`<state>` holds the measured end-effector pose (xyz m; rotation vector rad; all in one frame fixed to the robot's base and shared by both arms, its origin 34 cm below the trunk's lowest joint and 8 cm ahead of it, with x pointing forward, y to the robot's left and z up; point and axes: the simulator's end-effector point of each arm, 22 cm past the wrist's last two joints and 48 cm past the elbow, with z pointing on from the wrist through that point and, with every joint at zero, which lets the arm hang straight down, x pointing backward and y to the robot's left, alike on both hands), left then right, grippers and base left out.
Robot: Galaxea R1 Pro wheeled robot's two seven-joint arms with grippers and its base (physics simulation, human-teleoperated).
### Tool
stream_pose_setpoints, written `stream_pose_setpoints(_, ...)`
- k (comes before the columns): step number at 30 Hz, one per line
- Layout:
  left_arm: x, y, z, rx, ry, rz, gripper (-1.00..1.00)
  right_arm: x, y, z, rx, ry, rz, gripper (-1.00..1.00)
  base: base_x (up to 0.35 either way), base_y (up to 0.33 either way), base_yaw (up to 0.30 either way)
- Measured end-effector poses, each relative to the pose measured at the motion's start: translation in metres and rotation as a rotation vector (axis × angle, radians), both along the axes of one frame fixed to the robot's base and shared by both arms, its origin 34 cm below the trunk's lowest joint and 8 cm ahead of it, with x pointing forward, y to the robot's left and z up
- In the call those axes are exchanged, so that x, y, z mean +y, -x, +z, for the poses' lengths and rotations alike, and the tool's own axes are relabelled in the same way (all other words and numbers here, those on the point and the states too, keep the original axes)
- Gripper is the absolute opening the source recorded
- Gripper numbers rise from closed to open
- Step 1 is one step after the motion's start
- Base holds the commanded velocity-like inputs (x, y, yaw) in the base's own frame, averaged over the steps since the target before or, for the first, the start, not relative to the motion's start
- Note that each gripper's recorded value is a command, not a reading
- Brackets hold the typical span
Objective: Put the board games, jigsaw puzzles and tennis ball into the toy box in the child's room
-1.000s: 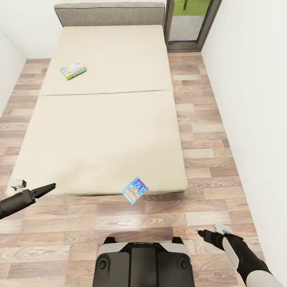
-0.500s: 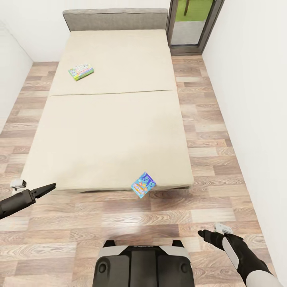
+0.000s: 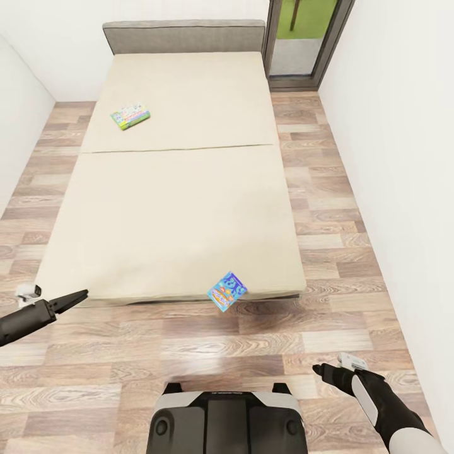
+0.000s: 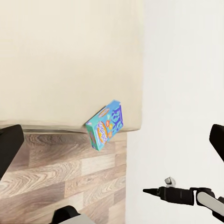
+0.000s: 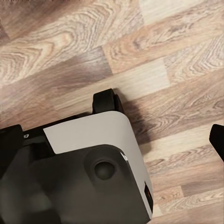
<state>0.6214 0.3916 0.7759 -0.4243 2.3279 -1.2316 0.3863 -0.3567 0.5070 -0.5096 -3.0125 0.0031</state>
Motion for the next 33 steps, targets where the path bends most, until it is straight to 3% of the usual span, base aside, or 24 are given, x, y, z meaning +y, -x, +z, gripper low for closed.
stream_pose_setpoints(9,0.012,-0.004,-0.001,-0.015,-0.009,0.034,1.00,0.001,-0.002,-0.005,0.001,-0.002,-0.003,1.00,0.000,0.000,0.000)
stream_pose_setpoints(27,0.014,-0.010,-0.017,-0.016,-0.009,0.041,1.00,0.000,-0.012,-0.022,-0.020,-0.006,-0.006,1.00,0.000,0.000,0.000)
stream_pose_setpoints(32,0.014,-0.011,-0.022,-0.016,-0.008,0.042,1.00,0.019,-0.021,-0.026,-0.063,-0.104,-0.032,1.00,0.000,0.000,0.000)
stream_pose_setpoints(33,0.014,-0.012,-0.022,-0.015,-0.007,0.043,1.00,0.027,-0.026,-0.025,-0.087,-0.152,-0.058,1.00,0.000,0.000,0.000)
